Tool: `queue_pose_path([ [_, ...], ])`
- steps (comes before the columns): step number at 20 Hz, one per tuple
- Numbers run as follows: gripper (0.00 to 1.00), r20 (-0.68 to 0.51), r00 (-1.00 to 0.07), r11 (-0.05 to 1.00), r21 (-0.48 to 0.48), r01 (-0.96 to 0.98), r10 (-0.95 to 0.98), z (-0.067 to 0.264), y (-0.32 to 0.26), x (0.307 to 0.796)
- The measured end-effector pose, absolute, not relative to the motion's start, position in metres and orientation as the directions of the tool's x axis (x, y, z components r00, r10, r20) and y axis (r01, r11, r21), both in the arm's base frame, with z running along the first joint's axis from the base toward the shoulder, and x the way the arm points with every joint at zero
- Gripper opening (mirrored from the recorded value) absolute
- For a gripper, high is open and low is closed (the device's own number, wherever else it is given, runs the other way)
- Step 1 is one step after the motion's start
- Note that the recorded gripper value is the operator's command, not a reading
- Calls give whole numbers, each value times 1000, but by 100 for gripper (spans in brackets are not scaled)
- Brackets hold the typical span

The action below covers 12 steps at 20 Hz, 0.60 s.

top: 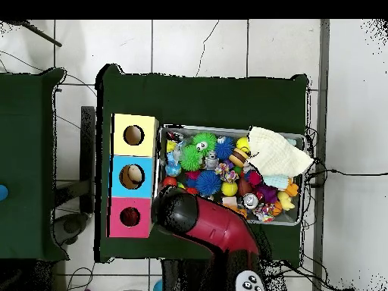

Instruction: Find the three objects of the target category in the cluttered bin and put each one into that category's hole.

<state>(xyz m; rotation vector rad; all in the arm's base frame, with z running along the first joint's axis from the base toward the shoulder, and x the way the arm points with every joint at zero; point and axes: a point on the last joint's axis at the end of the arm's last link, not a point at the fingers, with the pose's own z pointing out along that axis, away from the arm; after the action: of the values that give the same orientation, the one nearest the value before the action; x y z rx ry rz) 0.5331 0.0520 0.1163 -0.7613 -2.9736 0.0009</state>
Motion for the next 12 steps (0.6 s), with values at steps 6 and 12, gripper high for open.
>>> queue_pose_path([
  [6, 0, 31, -875, 875, -6, 483, 483, 106, 23, 541],
  [12, 0, -6, -884, 884, -3, 468, 468, 90, -12, 541],
])
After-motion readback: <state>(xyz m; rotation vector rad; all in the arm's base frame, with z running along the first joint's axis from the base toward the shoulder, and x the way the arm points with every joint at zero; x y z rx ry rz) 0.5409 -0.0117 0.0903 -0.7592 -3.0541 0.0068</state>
